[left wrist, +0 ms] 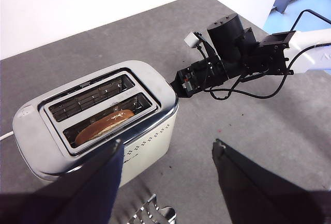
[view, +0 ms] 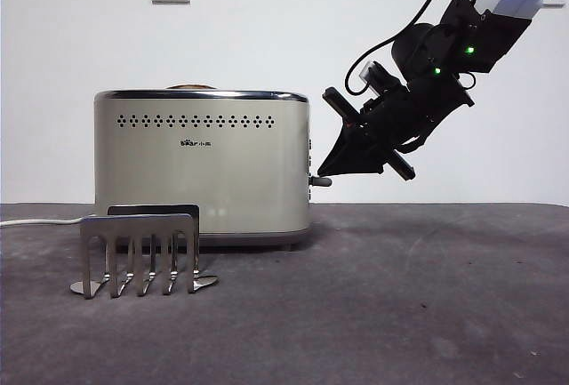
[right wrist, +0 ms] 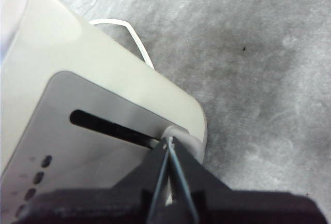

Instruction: Pick up a slice of bread from the rack,put the bread on the toaster,press the button

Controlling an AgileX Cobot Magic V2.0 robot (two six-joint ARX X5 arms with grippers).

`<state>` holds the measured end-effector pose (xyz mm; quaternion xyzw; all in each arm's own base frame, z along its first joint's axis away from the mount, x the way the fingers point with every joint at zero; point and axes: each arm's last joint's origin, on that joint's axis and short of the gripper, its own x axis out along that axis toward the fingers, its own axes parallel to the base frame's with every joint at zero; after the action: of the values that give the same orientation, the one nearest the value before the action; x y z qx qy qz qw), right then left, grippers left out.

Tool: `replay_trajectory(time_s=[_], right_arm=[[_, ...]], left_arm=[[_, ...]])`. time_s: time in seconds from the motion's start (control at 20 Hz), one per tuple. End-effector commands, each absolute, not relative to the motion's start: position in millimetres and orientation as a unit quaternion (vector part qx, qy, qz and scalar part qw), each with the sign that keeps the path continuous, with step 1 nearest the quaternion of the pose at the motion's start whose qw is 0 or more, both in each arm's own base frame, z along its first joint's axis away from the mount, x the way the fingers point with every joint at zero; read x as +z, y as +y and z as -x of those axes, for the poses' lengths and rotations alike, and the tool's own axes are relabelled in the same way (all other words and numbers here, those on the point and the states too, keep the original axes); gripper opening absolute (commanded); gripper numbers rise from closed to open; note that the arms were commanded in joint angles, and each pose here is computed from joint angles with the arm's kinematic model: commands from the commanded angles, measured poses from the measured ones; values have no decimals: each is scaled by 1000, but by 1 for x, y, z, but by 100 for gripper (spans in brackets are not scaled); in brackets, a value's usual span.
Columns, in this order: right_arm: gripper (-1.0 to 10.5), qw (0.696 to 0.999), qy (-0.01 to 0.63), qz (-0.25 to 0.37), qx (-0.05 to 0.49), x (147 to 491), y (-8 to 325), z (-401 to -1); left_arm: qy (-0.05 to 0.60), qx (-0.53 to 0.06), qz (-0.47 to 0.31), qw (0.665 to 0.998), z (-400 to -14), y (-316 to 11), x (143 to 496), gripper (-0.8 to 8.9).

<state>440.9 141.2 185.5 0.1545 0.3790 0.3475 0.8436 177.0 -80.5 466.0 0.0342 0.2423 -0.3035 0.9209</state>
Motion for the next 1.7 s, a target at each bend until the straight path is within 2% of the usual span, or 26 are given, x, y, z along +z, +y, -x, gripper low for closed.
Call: replay_trajectory(time_s=[0.05, 0.3, 0.45, 0.6, 0.75, 0.85, 1.2, 1.25, 1.35, 1.7], right_arm=[[-12, 833, 423, -150, 324, 166, 138, -434], [-12, 870, 324, -130, 349, 256, 132, -414], [-12, 883, 279, -120, 359, 319, 122, -378], [-12, 885, 272, -86, 369, 364, 109, -331], [-12, 875, 301, -49, 377, 392, 94, -276], [-12, 865, 324, -34, 383, 400, 88, -249], [-12, 839, 379, -2, 391, 409, 72, -191], [-12, 835, 385, 1, 393, 410, 70, -186], [-12, 825, 403, 10, 396, 410, 66, -172], [1, 826, 399, 15, 398, 413, 63, -162]], left_arm=[[245, -304, -33, 920, -177, -81, 465, 291], [246, -304, -33, 920, -177, -81, 465, 291], [246, -304, -33, 920, -177, -81, 465, 291], [247, -304, -33, 919, -177, -81, 464, 290], [257, -303, -34, 917, -176, -80, 463, 286], [265, -303, -35, 915, -175, -80, 461, 282], [296, -302, -37, 905, -172, -79, 456, 266], [301, -302, -41, 904, -171, -79, 455, 226], [315, -304, -53, 897, -169, -78, 452, -11], [339, -304, -64, 888, -166, -76, 448, -3]])
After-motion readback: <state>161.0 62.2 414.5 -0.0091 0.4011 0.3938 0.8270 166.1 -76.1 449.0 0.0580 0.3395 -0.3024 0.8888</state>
